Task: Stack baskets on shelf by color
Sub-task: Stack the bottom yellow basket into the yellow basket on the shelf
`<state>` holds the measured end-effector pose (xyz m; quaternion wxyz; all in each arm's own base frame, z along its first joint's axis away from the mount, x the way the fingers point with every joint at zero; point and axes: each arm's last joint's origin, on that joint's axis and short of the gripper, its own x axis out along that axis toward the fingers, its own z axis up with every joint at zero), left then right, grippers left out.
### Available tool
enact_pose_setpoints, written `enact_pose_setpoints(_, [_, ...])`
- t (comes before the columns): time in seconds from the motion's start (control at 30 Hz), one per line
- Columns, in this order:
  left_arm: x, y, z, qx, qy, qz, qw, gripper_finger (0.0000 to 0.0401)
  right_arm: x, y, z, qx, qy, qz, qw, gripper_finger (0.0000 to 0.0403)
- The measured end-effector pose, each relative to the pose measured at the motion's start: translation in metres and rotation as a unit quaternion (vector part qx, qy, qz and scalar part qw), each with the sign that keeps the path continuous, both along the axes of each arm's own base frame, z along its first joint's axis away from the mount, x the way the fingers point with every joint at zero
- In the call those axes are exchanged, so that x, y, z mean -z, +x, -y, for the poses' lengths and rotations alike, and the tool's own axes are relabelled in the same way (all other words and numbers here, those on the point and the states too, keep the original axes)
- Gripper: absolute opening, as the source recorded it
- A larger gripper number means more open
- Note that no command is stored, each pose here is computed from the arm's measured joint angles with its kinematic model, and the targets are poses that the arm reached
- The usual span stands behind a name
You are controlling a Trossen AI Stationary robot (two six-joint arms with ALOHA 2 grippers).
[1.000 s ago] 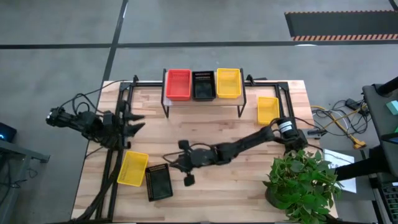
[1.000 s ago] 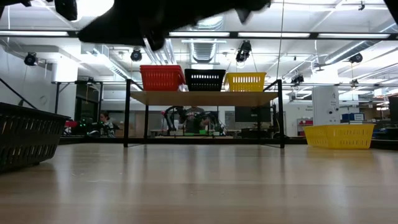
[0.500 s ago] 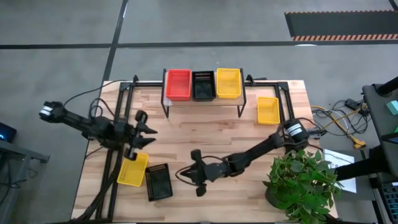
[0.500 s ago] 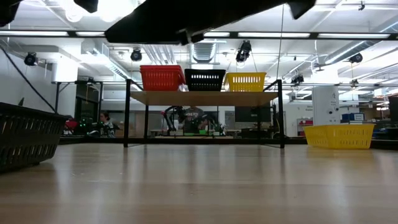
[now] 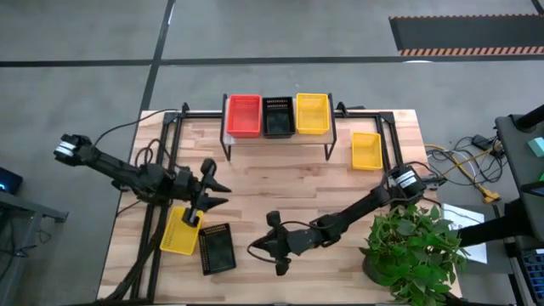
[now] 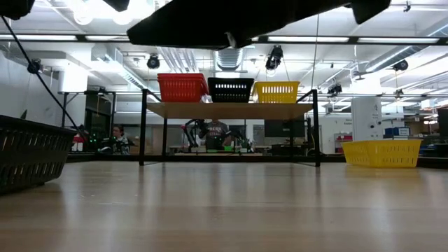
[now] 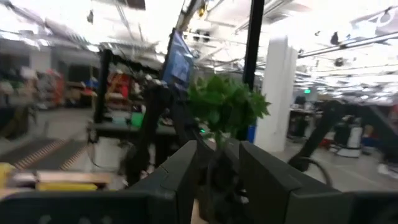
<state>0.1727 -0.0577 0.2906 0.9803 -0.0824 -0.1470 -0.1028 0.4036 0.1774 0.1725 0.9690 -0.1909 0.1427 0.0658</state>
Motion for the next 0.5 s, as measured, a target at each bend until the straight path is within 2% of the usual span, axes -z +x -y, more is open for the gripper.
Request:
enact_pose_setpoints(0.17, [0.007, 0.01, 0.015, 0.034, -0.012, -0.034, 0.999, 0.0105, -0.006, -0.017, -0.011, -0.008, -0.001, 0.0, 1.0, 0.0008])
enact_pose_setpoints(0.33, [0.014, 0.016, 0.031, 0.072, -0.047, -0.073, 0.994, 0.0105, -0.02, -0.031, -0.008, 0.025, -0.079, 0.021, 0.996, 0.0009])
enact_pose_setpoints(0.43, [0.02, 0.019, 0.04, 0.096, -0.093, -0.142, 0.981, 0.0105, -0.029, -0.032, 0.001, 0.036, -0.091, 0.031, 0.995, 0.0009])
enact_pose_setpoints(0.5, [0.022, 0.019, 0.047, 0.105, -0.129, -0.216, 0.962, 0.0105, -0.031, -0.032, 0.007, 0.04, -0.091, 0.031, 0.995, 0.0009])
